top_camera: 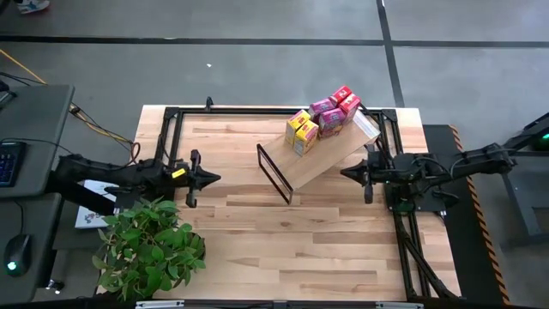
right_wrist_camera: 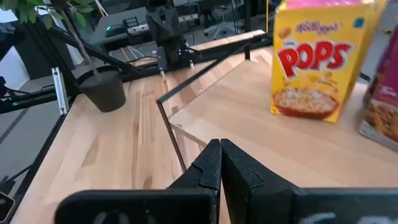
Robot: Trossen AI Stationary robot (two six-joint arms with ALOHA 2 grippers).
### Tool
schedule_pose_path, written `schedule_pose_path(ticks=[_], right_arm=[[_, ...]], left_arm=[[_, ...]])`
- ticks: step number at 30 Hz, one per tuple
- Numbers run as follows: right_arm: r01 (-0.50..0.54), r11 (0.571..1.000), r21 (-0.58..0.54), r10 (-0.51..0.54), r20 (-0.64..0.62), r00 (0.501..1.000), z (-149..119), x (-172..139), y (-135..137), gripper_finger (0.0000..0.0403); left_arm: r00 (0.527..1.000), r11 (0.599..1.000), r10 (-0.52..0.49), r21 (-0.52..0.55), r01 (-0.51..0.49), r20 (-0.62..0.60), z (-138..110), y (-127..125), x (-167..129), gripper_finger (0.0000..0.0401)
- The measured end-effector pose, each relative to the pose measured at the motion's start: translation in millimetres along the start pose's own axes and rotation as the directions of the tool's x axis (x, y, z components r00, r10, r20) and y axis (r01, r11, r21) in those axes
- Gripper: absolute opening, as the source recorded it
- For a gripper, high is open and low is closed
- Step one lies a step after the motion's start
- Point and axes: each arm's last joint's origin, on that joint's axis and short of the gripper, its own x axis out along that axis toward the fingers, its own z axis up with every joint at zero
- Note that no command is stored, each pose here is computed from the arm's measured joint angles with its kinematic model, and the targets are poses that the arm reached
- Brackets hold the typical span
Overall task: Stack cereal on shelf
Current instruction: Return to Home Position
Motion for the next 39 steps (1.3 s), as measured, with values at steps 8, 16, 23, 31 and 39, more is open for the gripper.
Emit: schedule_pose_path(ticks=[8,16,23,31,39], right_arm=[[0.009,1.0,0.008,-0.009,-0.029,1.0,-3.4,-3.0,-2.0,0.0],[0.017,1.0,-0.003,-0.017,-0.057,0.998,-7.2,4.2,-0.6,0.0],[-0.08,0.997,0.011,0.08,-0.009,0.997,-49.4,21.6,-4.2,0.0],[-0.107,0.994,0.012,0.105,0.112,0.988,-75.7,21.2,-13.4,0.0],[-0.101,0.993,-0.06,0.112,0.204,0.973,-70.7,0.9,-21.3,0.0]], left_arm=[[1.0,1.0,-0.003,0.005,0.003,-0.004,-1.3,1.7,-11.5,0.0],[1.0,1.0,-0.018,0.01,0.018,0.002,-1.9,2.0,-16.1,0.0],[1.0,1.0,0.001,-0.005,-0.001,-0.011,-3.2,2.6,-16.1,0.0],[0.996,0.995,0.092,0.037,-0.092,0.003,-1.8,5.2,-16.1,0.0],[0.996,0.995,0.091,0.044,-0.091,0.003,-1.8,5.2,-16.1,0.0]])
